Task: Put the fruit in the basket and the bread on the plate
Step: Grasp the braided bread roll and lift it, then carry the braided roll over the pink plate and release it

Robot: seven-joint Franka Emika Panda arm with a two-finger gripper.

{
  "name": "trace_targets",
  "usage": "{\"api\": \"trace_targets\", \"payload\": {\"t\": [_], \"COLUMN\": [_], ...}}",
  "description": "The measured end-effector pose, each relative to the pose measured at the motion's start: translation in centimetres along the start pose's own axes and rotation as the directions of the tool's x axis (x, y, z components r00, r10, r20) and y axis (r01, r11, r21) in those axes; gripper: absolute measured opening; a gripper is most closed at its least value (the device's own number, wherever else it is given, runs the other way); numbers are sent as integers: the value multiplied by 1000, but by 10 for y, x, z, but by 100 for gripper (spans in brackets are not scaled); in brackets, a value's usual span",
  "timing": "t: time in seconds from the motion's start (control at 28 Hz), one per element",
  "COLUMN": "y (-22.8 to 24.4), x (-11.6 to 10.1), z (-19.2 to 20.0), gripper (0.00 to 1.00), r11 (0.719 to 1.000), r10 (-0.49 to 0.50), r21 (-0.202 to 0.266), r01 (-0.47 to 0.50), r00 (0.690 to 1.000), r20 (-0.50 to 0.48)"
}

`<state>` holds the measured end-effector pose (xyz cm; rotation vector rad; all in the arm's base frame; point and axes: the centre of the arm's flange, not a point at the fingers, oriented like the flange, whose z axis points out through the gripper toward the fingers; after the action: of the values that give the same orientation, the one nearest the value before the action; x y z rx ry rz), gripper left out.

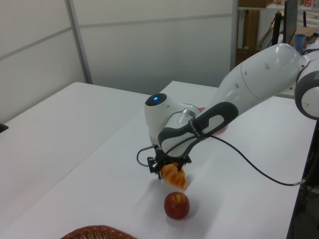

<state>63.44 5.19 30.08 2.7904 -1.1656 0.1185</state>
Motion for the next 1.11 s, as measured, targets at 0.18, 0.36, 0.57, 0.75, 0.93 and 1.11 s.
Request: {"api": "trace_targets", "payload": {"t": [0.18, 0.36, 0.57, 0.75, 0.93, 1.11], "y": [8, 12, 10, 17, 61, 135], "x": [18, 34, 44, 61, 116, 176], "z": [-10, -38, -77, -112, -135, -135], "gripper": [65, 48, 28, 24, 24, 24], "r11": [1000, 998, 995, 988, 973, 966], "r10": [22, 38, 52, 89, 168, 214], "r21": [20, 59, 89, 133, 170, 167], "r01": [-22, -35, -46, -82, -153, -196], "r00": [1000, 998, 996, 995, 983, 972], "r20": [-16, -49, -67, -49, -79, -95]}}
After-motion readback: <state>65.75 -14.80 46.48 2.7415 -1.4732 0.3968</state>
